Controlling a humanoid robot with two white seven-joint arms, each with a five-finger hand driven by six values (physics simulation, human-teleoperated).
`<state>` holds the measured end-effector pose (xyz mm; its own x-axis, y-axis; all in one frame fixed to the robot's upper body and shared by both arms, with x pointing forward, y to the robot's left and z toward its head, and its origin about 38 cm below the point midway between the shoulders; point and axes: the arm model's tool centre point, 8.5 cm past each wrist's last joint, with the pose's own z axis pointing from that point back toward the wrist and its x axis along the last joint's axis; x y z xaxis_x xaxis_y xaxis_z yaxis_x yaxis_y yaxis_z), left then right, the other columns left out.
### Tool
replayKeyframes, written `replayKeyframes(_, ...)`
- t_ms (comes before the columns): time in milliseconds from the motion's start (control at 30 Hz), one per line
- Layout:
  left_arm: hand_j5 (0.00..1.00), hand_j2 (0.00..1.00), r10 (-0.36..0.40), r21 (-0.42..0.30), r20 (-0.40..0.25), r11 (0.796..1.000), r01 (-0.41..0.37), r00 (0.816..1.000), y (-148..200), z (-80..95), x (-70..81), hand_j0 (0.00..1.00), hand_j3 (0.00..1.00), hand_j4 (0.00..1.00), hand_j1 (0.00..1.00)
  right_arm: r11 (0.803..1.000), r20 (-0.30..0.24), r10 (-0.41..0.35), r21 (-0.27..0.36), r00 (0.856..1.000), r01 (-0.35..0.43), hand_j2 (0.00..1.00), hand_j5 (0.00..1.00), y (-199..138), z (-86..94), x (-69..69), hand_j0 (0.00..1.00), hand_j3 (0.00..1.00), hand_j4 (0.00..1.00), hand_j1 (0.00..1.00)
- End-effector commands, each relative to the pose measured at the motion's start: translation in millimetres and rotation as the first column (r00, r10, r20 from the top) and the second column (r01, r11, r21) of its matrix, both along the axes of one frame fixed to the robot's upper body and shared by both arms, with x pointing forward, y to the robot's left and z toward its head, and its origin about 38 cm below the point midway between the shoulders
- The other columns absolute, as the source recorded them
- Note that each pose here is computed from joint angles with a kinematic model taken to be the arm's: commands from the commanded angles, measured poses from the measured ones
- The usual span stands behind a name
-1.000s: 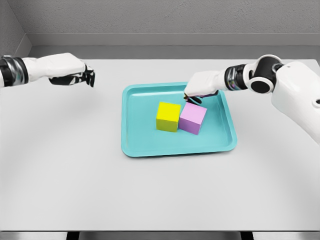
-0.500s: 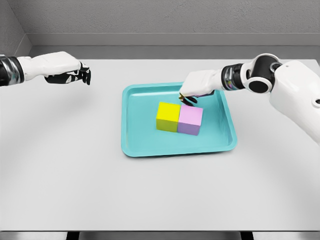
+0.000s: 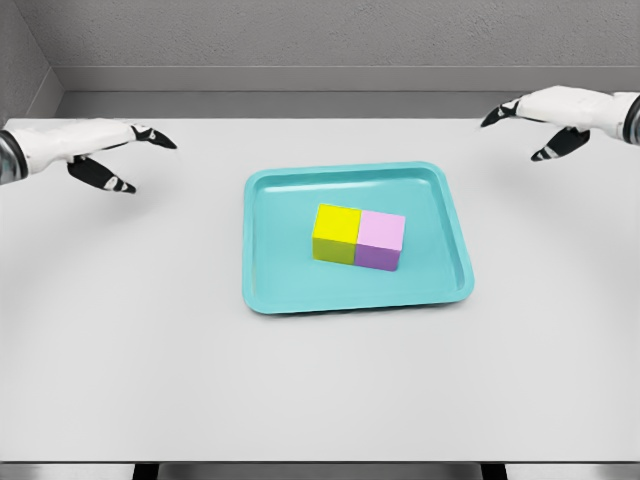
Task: Push two cubes
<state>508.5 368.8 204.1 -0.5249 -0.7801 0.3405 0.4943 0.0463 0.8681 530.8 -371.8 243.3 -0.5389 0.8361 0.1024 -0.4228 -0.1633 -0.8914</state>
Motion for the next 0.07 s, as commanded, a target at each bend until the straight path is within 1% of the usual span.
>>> replayKeyframes(0, 1.00, 1.00, 0.019, -0.027, -0.011, 0.999, -0.020, 1.000, 4.2, -2.3, 0.4, 1.00, 1.00, 1.00, 1.00, 1.000, -0.024, -0.012, 0.006, 1.000, 0.012, 1.00, 1.00, -4.0, -7.0, -1.0, 1.00, 1.00, 1.00, 1.00)
replayKeyframes(33, 1.00, 1.00, 0.019, -0.027, -0.011, 0.999, -0.020, 1.000, 4.2, -2.3, 0.4, 1.00, 1.00, 1.00, 1.00, 1.000, -0.032, -0.004, -0.004, 0.999, 0.004, 1.00, 1.00, -1.1, -9.6, -0.8, 1.00, 1.00, 1.00, 1.00)
